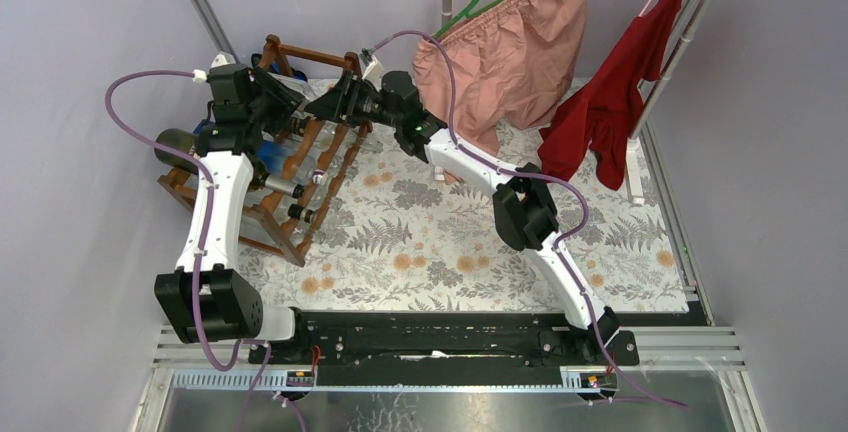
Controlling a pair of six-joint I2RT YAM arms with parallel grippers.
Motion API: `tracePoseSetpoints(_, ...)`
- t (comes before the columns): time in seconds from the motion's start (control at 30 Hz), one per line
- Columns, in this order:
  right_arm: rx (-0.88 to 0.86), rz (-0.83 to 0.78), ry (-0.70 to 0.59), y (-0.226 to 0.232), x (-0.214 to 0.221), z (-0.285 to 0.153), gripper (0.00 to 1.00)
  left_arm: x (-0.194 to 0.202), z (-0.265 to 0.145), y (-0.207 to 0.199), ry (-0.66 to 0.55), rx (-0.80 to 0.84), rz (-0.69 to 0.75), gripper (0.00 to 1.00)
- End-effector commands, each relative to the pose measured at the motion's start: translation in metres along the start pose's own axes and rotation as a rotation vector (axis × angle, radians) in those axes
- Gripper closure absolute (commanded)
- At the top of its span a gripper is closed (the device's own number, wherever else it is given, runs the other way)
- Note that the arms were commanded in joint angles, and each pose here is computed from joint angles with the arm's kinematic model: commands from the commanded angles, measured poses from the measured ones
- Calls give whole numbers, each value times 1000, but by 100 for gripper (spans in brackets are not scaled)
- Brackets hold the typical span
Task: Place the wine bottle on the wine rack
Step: Place the wine bottle in the wine rack.
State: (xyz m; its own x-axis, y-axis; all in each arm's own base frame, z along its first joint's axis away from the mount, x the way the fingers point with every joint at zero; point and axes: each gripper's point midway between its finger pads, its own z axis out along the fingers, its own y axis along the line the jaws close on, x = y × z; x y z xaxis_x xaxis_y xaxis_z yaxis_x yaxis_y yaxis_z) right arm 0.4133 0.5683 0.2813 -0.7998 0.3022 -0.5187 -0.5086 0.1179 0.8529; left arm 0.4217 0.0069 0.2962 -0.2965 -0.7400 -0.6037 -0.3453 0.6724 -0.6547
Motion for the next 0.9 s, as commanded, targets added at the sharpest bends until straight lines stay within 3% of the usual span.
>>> tracePoseSetpoints(0.0, -128, -63, 38, 68, -13, -19, 40, -18, 11, 33, -79, -105, -2, 43)
tracePoseSetpoints(0.87, -80, -99, 84, 60, -4, -28, 39, -31, 10, 41, -96, -102, -9, 43)
